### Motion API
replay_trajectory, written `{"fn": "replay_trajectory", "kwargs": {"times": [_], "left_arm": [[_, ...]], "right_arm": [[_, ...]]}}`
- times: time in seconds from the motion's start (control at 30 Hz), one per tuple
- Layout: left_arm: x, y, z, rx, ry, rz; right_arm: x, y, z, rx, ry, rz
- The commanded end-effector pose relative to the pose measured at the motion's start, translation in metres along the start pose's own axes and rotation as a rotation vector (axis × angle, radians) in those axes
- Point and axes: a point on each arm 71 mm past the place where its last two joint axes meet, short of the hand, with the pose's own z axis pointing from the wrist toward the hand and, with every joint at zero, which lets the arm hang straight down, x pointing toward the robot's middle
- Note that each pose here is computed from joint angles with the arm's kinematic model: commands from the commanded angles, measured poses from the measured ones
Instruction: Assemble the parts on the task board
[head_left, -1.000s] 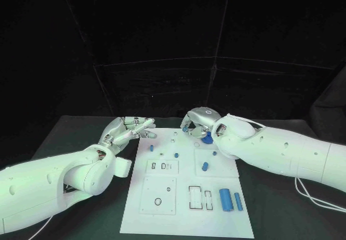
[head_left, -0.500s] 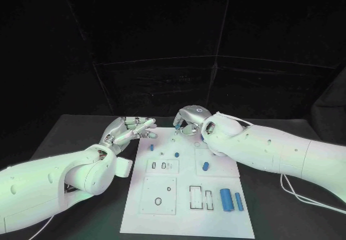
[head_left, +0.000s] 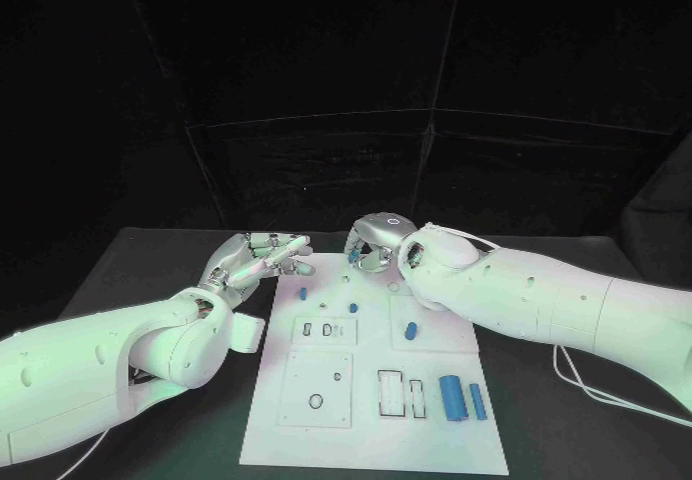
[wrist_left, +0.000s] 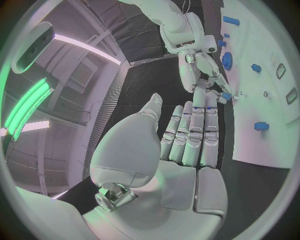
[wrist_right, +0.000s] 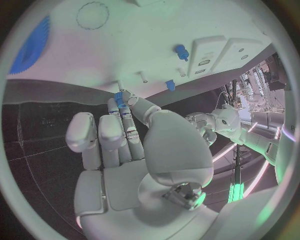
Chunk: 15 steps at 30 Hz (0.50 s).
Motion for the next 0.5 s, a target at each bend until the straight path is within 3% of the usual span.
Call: {"fn": "replay_trajectory", "kwargs": {"times": [0.03,0.5], "left_arm": [[0.0013,-0.0007,0.0005,-0.001,0.009,-0.016],[0.0026,-0.0005,0.0005,-0.005,0.012,-0.03]], "right_arm": [[0.0015,0.0004,0.0012,0.008,0.04,-0.006],[0.0035,0.0011,0.0044,0.021,0.058,-0.018]]}}
